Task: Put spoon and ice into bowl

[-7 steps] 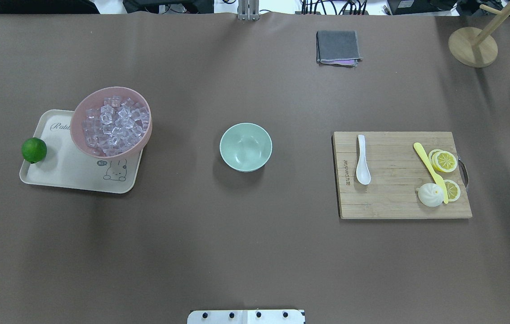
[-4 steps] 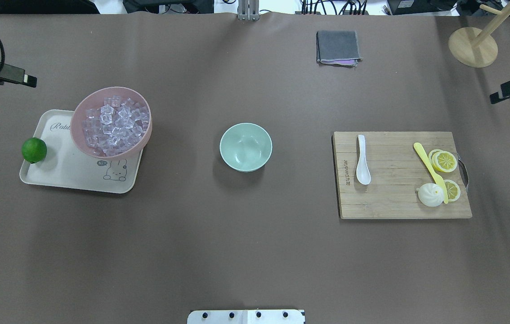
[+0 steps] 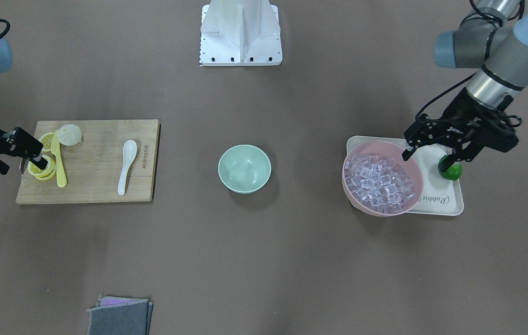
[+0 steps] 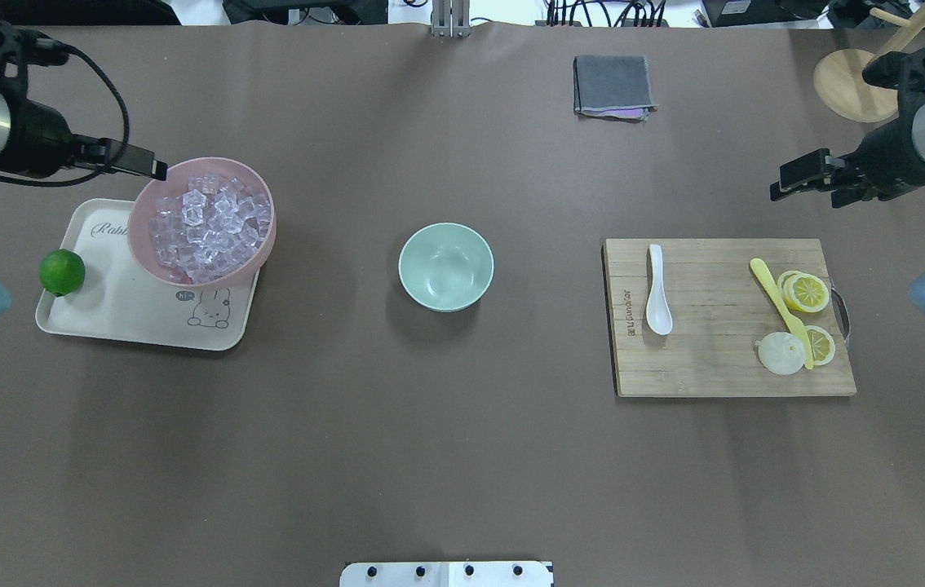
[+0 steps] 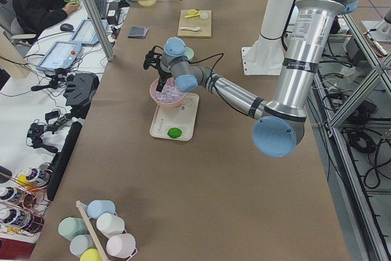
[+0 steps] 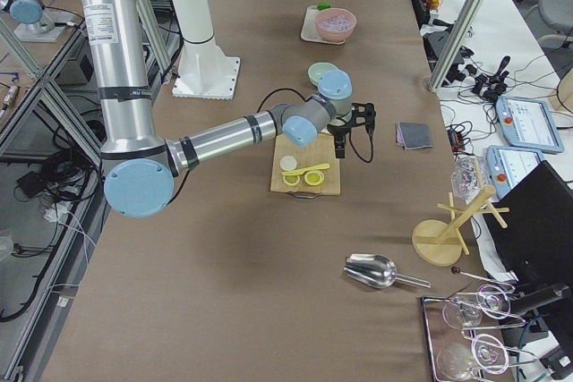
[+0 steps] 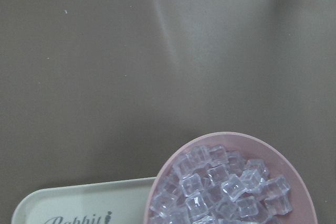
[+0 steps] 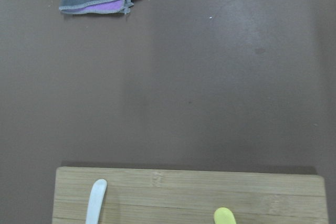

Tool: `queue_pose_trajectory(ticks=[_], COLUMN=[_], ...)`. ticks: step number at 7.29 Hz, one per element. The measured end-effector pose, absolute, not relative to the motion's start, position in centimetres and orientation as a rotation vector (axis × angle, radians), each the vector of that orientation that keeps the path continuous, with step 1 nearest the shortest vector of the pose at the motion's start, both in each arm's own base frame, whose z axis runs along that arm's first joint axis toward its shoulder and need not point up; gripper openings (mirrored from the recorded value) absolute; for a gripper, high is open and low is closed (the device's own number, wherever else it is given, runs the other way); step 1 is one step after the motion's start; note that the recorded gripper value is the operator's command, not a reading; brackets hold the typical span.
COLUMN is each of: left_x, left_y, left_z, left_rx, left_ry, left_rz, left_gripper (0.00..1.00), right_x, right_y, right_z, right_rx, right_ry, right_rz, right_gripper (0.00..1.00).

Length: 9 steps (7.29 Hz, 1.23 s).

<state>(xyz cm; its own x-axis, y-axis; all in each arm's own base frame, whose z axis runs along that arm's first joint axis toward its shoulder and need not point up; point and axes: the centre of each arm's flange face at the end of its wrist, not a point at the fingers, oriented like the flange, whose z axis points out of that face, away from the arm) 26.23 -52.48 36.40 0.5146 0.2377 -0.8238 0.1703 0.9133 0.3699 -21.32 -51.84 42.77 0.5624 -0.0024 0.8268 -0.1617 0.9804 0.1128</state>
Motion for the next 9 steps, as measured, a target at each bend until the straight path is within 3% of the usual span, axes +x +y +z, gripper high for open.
queue_pose_trajectory(ticks=[1, 2, 3, 9], left_x=[29.2, 31.6, 33.1, 34.9], left_y=[-51.6, -50.7, -50.1, -50.2], left_z=[35.5, 35.0, 34.8, 36.8], left_rx=[0.436, 0.437, 0.436, 0.406], left_ry=[1.042, 1.04, 1.038, 1.006], left_rz=[0.044, 0.049, 0.055, 0.058], left_gripper=[0.92, 0.71, 0.66, 0.66], right_x=[-23.4, -25.1, -26.0, -26.8], right_y=[-51.7, -51.5, -51.4, -51.4], right_z=[42.0, 41.4, 41.1, 40.5], right_rx=[0.184, 0.186, 0.188, 0.184], right_ry=[-0.967, -0.963, -0.963, -0.971], right_rz=[0.093, 0.088, 0.084, 0.101], right_gripper=[1.0, 1.0, 1.0, 1.0])
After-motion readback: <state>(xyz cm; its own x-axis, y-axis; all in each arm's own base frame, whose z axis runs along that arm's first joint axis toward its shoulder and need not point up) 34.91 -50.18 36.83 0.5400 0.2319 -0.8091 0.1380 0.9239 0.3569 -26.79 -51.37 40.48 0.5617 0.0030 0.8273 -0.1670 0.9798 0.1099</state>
